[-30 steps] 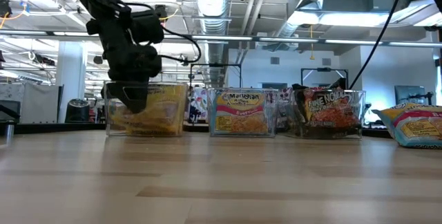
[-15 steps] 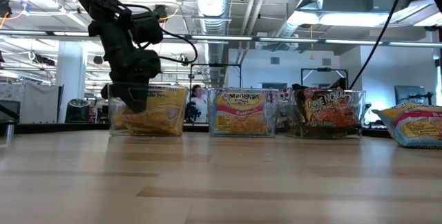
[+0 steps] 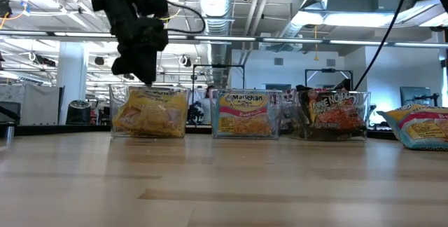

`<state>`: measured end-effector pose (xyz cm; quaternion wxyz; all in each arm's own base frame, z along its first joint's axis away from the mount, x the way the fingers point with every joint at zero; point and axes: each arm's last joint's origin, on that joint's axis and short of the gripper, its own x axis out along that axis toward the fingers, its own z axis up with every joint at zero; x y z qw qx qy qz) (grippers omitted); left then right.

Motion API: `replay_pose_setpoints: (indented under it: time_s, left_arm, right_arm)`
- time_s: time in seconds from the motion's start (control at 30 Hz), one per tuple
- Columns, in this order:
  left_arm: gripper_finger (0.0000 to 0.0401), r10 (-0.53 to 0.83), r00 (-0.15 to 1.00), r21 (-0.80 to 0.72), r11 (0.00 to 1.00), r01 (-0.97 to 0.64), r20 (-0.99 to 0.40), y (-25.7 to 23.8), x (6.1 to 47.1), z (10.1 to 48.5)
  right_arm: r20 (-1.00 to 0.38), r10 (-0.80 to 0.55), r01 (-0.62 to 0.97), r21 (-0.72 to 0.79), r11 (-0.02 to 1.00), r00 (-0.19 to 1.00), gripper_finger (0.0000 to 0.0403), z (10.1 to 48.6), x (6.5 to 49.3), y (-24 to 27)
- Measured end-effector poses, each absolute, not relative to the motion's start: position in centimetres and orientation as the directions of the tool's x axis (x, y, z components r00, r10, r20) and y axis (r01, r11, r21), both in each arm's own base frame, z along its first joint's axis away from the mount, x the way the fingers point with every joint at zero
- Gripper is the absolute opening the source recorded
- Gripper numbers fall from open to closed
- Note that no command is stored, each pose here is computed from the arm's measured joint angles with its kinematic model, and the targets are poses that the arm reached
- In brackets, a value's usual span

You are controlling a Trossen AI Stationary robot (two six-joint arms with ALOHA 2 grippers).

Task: Sort Maruchan noodles
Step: Put the yellow noodle pack into the left transparent bin, then adjust the left transparent bin

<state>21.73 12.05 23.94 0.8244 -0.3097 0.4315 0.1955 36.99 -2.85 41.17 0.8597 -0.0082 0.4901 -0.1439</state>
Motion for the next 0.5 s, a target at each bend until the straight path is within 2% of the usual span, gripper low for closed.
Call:
replay_pose_setpoints:
  time_s: [0.3, 0.5]
  left_arm:
    - [0.0072, -0.018, 0.569, -0.358, 0.793, -0.493, -0.822, 8.4, 22.9, 24.5]
    - [0.0072, 0.044, 0.545, -0.282, 0.820, -0.499, -0.837, 7.1, 23.5, 24.3]
  right_arm:
    - [-0.840, -0.255, 0.240, -0.155, 0.958, 0.478, 0.0159, 41.2, 37.0, -2.9]
    - [-0.840, -0.256, 0.240, -0.155, 0.958, 0.479, 0.0159, 41.2, 37.0, -2.9]
